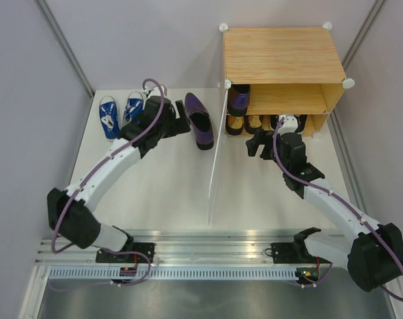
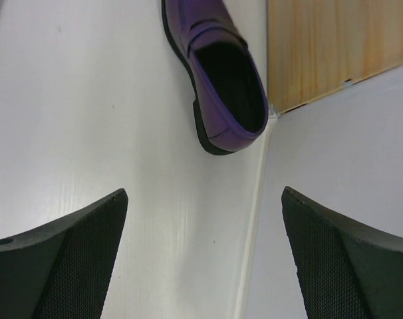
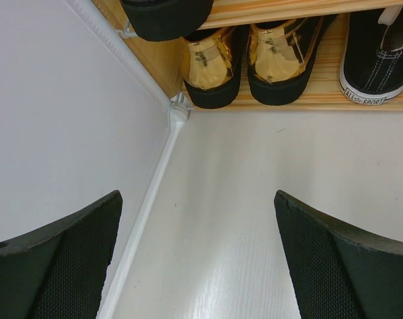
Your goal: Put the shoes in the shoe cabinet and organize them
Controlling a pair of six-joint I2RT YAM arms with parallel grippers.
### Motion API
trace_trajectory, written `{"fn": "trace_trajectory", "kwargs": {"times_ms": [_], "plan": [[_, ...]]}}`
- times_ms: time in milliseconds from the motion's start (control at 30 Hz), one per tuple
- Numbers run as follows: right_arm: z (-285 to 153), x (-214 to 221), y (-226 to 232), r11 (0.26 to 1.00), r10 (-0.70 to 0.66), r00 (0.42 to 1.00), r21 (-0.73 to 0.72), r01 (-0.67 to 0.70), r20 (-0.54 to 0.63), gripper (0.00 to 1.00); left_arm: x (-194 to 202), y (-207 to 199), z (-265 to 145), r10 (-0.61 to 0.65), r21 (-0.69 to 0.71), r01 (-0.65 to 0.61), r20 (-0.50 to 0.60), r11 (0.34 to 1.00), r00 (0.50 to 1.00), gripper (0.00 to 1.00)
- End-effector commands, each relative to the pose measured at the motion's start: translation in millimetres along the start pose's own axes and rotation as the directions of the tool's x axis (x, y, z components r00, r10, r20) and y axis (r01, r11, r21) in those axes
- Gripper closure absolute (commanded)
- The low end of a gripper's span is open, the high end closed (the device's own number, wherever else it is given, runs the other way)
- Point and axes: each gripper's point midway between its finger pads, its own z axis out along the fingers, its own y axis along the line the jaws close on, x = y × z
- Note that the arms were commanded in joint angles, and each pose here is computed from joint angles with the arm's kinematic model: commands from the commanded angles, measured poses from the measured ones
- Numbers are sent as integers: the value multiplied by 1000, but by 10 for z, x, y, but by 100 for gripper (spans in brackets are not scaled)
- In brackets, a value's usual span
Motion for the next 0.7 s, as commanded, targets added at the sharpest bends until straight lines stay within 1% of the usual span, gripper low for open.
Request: {"fn": "trace_trajectory", "kwargs": {"times_ms": [0, 33, 67, 100, 167, 200, 233, 267, 300, 333, 433, 500, 533, 567, 667], "plan": [[-78, -66, -20, 999, 33, 999, 10, -34, 36, 2, -5, -128, 469, -208, -1, 209, -70, 978, 976, 2], [-89, -30, -24, 999, 38, 999, 8, -38, 30, 2, 59, -169, 594, -218, 12, 221, -110, 975, 970, 3], [-105, -36, -25, 999, 41, 999, 7, -41, 35, 2, -9, -202, 696, -226, 16, 229, -110, 973, 968, 4], [-108, -25, -25, 999, 46, 998, 6, -46, 33, 2, 179, -118, 975, -223, -31, 221, -158, 975, 962, 5], [-106, -16, 1, 999, 53, 998, -6, -53, 27, 2, 169, -118, 1195, -231, -46, 226, -163, 973, 959, 5], [-102, -10, 2, 999, 54, 998, -8, -53, 23, 2, 253, -63, 1392, -235, -63, 228, -175, 972, 956, 5], [-95, -8, 20, 998, 55, 998, -15, -54, 20, 2, 251, -138, 1489, -229, -11, 231, -188, 973, 955, 5], [-78, 17, 22, 998, 57, 998, -16, -57, 11, 2, 261, -150, 1567, -231, 9, 237, -188, 971, 955, 7], [-67, 37, 23, 998, 55, 999, -16, -54, 5, 2, 273, -115, 1644, -246, 4, 251, -187, 968, 951, 9], [-47, 61, 5, 998, 57, 998, -8, -57, -3, 2, 380, -68, 1763, -273, -17, 276, -206, 961, 940, 9], [-33, 81, 3, 998, 60, 998, -7, -60, -10, 2, 587, 55, 1930, -325, -68, 318, -247, 946, 913, 14], [-17, 107, -6, 998, 59, 998, -3, -59, -18, 2, 706, 95, 2013, -333, -86, 321, -267, 943, 904, 17], [-6, 111, -6, 998, 61, 998, -2, -61, -21, 2, 749, 109, 2049, -337, -94, 324, -273, 942, 901, 19], [-1, 124, -8, 998, 59, 998, -2, -59, -24, 2, 867, 106, 2114, -337, -92, 324, -304, 941, 891, 23], [17, 163, 18, 998, 57, 998, -18, -57, -41, 2, 1000, 94, 2202, -332, -81, 324, -341, 943, 879, 44]]}}
